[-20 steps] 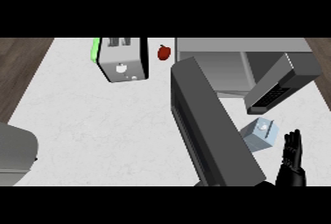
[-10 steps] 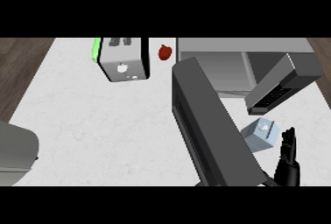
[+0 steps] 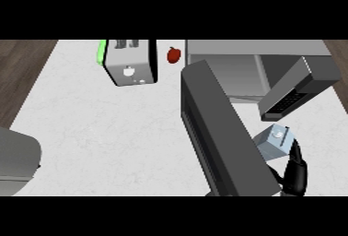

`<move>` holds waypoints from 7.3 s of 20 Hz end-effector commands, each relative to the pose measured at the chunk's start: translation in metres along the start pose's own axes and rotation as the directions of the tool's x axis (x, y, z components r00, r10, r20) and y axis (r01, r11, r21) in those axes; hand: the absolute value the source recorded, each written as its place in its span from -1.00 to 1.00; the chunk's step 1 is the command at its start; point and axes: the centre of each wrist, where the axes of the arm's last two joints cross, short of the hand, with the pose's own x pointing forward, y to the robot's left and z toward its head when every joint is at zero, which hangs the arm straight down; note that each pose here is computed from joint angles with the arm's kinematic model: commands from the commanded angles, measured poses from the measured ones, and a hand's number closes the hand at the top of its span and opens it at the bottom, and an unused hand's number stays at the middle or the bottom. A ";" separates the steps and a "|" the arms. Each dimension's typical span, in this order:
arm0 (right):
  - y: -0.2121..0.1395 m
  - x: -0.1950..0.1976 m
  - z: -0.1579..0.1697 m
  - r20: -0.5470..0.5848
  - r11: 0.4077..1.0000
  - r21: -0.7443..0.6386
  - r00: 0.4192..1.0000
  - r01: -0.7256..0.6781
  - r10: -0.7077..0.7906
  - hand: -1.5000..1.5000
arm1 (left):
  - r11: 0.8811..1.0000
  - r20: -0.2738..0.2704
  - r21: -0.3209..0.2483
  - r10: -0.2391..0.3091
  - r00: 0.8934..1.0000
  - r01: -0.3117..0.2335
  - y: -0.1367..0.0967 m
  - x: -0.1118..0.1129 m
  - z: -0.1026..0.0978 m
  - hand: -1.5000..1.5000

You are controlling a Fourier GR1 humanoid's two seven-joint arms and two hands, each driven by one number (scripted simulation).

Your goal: Pick up the milk, place it into the microwave and close the microwave

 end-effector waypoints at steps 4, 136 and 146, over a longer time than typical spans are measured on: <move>0.016 -0.009 -0.003 0.088 0.995 0.096 0.996 0.011 -0.020 1.00 | 0.999 0.028 -0.032 -0.014 1.000 0.015 -0.006 0.031 0.008 -1.00; 0.053 0.040 -0.148 -0.051 0.660 0.687 0.927 0.302 -0.371 -1.00 | 0.836 -0.159 -0.516 0.120 0.980 -0.186 -0.115 -0.051 -0.083 1.00; -0.006 0.020 -0.138 -0.067 0.699 0.646 0.935 0.306 -0.347 -1.00 | 0.786 -0.098 -0.611 0.038 0.994 -0.090 -0.168 -0.068 -0.112 1.00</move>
